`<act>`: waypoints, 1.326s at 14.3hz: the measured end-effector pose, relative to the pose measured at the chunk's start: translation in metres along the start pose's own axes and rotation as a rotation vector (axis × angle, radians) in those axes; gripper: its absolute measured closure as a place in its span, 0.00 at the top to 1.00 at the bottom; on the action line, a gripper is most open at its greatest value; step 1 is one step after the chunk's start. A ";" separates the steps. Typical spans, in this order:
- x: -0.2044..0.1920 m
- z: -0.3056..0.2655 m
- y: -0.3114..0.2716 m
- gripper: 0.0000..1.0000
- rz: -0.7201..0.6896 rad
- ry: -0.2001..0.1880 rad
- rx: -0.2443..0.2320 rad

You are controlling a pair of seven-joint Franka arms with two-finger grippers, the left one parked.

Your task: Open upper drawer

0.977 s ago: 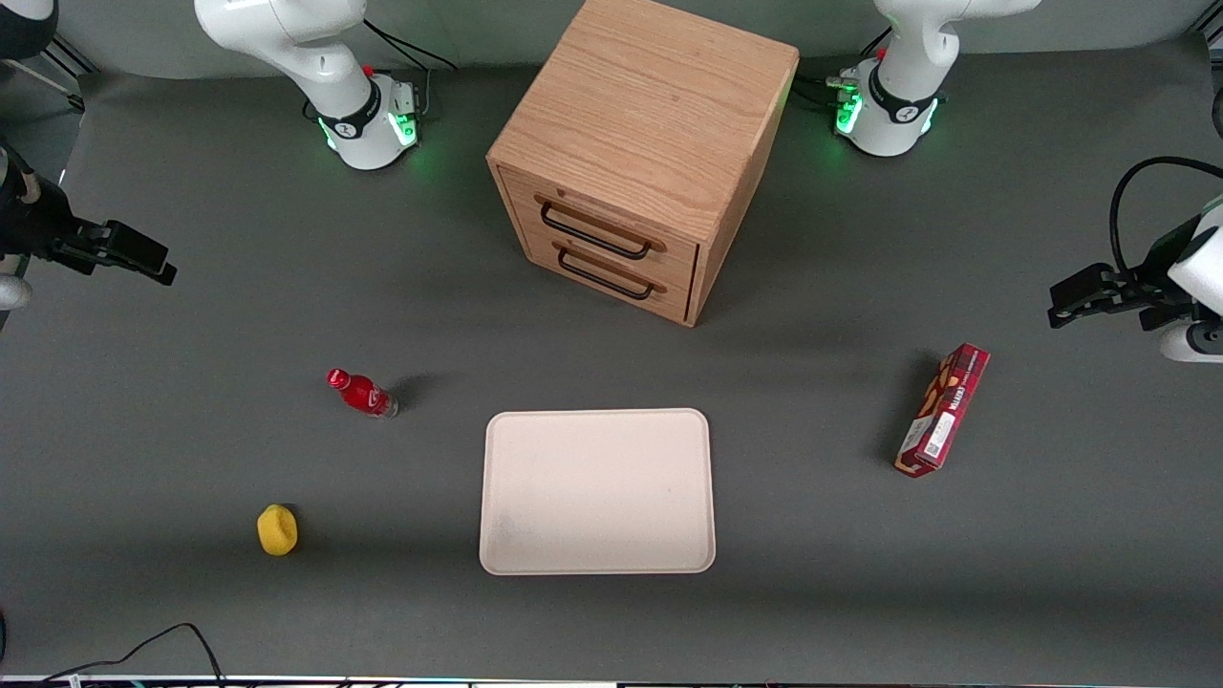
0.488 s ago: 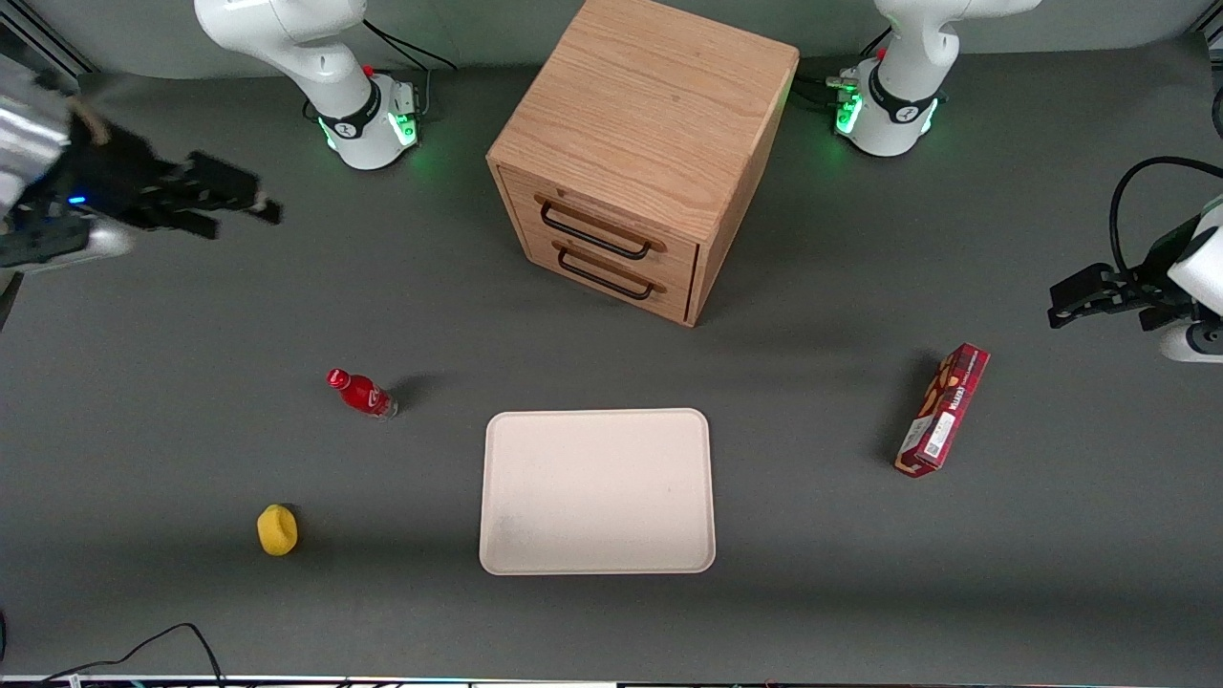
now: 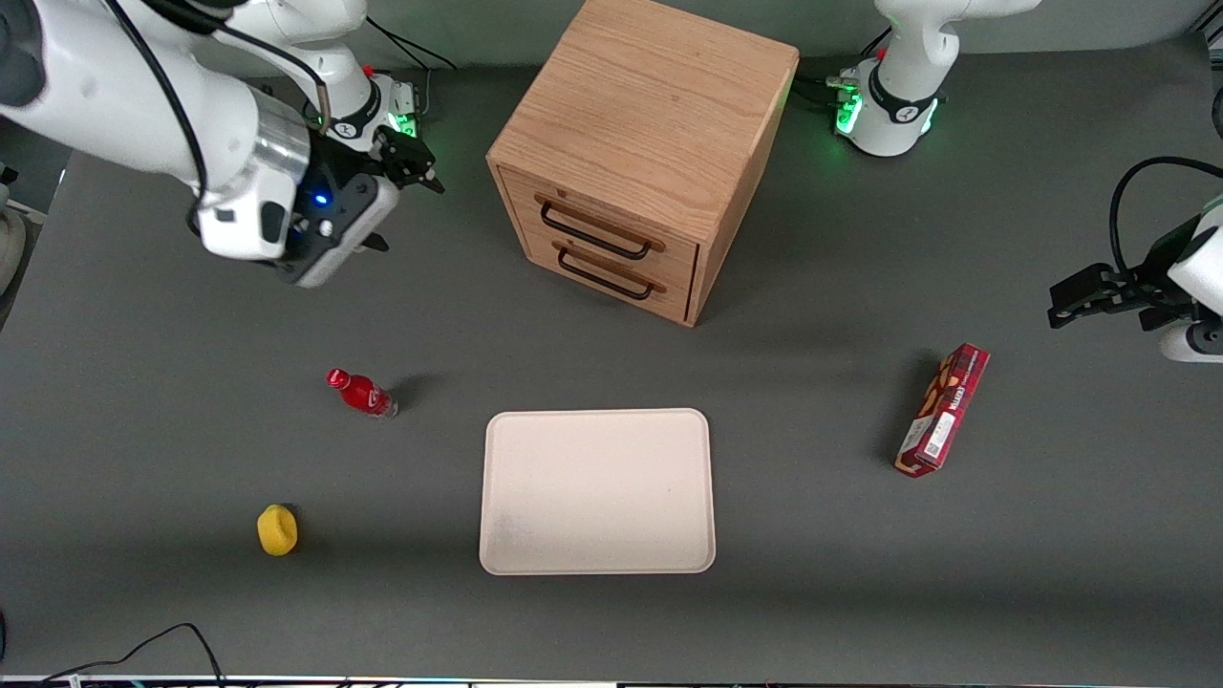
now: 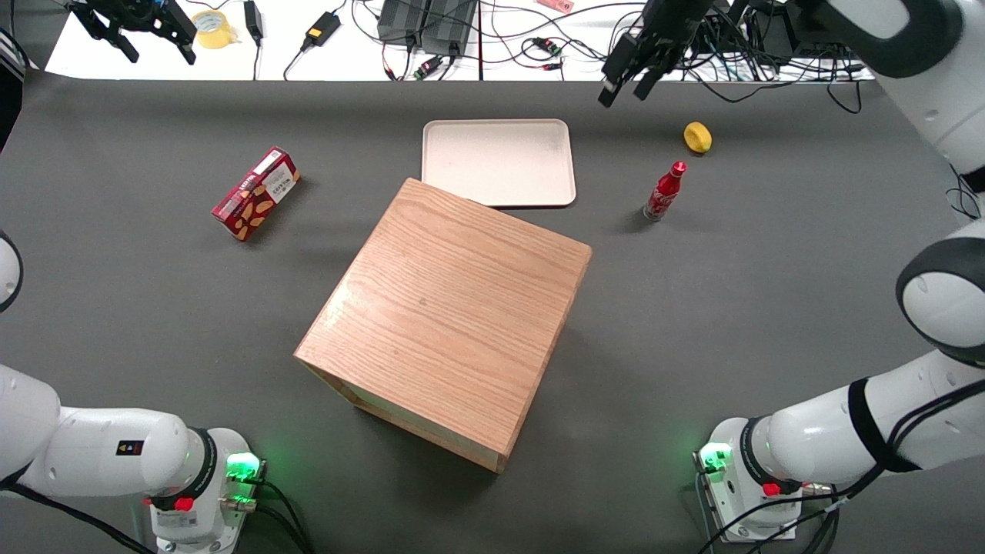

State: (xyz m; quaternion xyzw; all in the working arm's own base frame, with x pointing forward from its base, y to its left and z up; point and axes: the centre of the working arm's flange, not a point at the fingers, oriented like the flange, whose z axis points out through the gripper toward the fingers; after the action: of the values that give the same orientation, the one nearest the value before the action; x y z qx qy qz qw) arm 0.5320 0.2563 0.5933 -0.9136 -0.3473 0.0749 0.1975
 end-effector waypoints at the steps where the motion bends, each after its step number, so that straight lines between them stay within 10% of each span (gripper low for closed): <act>1: 0.009 0.016 0.010 1.00 -0.075 -0.017 0.027; 5: 0.056 0.081 0.020 1.00 -0.227 0.010 0.103; 19: 0.089 0.226 -0.041 1.00 -0.357 -0.004 0.098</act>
State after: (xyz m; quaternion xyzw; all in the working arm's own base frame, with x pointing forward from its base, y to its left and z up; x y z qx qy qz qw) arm 0.5120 0.4130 0.4046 -0.8265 -0.5005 0.0575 0.2512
